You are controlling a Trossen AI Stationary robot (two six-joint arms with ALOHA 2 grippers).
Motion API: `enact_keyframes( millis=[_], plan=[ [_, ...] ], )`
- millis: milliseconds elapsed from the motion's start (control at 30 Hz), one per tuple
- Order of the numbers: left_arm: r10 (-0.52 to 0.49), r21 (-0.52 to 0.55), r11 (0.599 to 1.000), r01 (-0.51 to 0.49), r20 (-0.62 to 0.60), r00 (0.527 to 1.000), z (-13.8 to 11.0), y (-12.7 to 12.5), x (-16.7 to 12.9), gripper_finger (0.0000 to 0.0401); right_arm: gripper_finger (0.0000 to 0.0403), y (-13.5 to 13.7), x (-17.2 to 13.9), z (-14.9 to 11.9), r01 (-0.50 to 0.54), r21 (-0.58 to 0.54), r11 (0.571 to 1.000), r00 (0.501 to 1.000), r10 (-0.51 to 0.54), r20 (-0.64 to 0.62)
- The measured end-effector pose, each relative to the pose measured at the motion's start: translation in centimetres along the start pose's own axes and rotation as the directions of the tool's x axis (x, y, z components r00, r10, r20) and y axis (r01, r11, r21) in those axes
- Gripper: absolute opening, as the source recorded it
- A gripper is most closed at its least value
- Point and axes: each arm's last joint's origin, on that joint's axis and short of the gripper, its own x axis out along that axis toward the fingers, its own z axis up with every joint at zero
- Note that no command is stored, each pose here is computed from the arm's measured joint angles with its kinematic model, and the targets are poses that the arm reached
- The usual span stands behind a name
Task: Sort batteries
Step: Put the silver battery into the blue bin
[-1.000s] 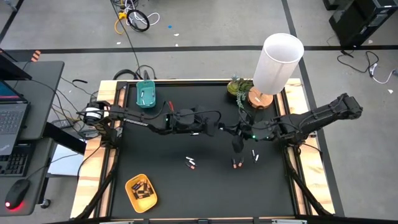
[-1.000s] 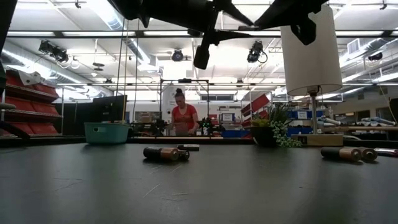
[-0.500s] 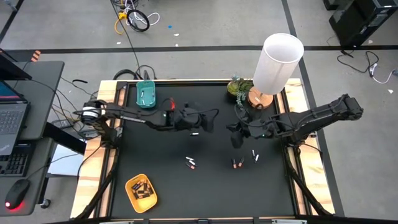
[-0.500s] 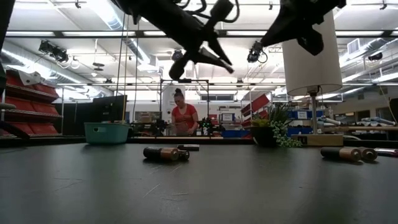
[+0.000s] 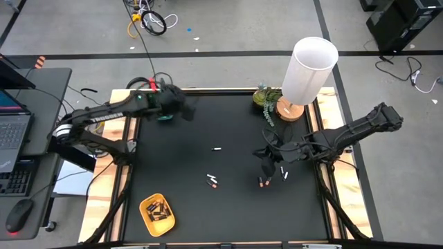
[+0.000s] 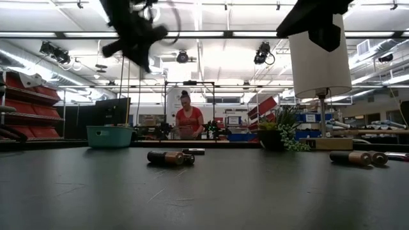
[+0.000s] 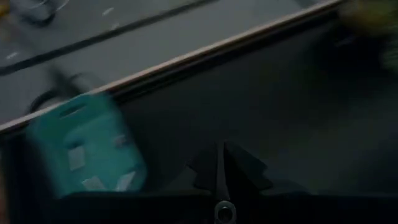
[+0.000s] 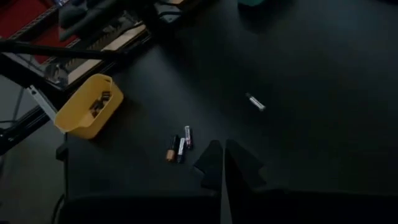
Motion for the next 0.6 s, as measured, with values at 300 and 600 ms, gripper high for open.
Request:
enact_keyframes(
  millis=[300, 600],
  plan=[
    [0.103, 0.034, 0.995, -0.098, -0.223, 0.969, -1.8, 7.1, 5.4, 0.0031, 0.0004, 0.0, 0.1, 0.4, 0.009, 0.042, 0.999, 0.999, -0.012, 0.052],
    [0.084, -0.023, 0.996, -0.09, -0.201, 0.976, -2.3, 12.6, 9.2, 0.0033, 0.0002, -0.2, 0.0, 0.8, 0.064, 0.137, 0.988, 0.986, -0.084, 0.141]
  ],
)
